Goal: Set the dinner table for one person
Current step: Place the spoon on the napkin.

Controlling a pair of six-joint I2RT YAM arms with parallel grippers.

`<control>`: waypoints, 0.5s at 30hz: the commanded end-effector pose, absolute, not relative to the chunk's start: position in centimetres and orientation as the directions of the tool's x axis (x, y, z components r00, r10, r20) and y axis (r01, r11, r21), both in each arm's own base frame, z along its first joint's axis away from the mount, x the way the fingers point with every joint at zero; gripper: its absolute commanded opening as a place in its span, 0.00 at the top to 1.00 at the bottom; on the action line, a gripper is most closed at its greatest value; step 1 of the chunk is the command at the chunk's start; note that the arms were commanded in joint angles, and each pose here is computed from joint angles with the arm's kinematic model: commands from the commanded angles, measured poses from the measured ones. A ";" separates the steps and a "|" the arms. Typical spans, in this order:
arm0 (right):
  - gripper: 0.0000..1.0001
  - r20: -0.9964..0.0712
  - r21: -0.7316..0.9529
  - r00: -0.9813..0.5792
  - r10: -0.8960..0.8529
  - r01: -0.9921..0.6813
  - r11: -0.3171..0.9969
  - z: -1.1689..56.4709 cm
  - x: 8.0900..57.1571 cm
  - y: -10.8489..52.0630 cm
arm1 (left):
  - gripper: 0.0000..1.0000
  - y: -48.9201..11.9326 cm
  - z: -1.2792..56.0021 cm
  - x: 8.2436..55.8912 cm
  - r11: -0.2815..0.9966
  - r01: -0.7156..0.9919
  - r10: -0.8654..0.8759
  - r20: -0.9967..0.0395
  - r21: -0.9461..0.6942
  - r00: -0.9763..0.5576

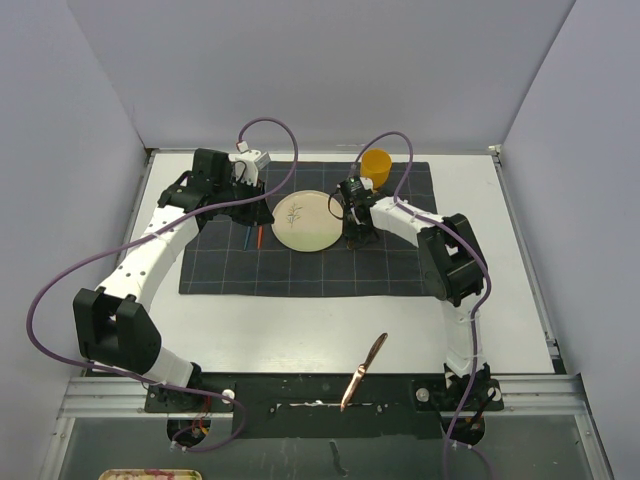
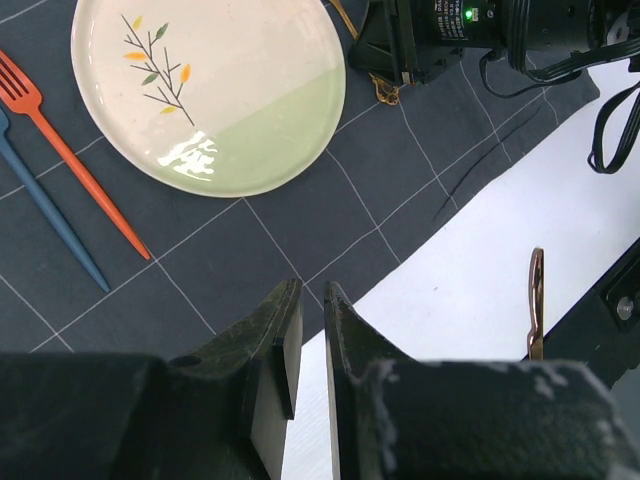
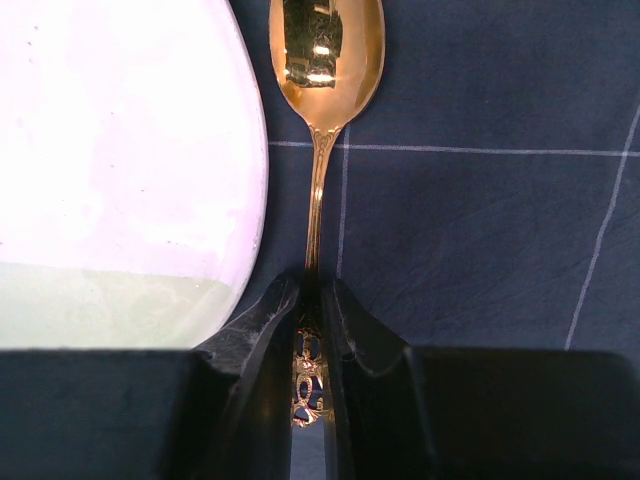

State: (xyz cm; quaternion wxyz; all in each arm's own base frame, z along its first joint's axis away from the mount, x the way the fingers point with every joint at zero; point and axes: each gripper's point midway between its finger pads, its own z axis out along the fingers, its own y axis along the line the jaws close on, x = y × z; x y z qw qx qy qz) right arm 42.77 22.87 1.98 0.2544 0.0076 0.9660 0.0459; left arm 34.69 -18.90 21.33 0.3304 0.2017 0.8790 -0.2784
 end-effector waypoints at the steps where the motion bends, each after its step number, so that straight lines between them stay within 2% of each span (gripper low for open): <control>1: 1.00 -0.531 0.099 -0.844 0.071 0.022 0.995 4.3 43.4 22.4 | 0.86 -19.7 23.3 35.5 0.738 0.582 0.175 -0.736 -0.342 -0.654; 15: 1.00 -0.521 0.070 -0.852 0.048 0.013 0.997 3.7 43.6 21.5 | 0.86 -19.6 23.0 35.8 0.742 0.579 0.176 -0.734 -0.339 -0.656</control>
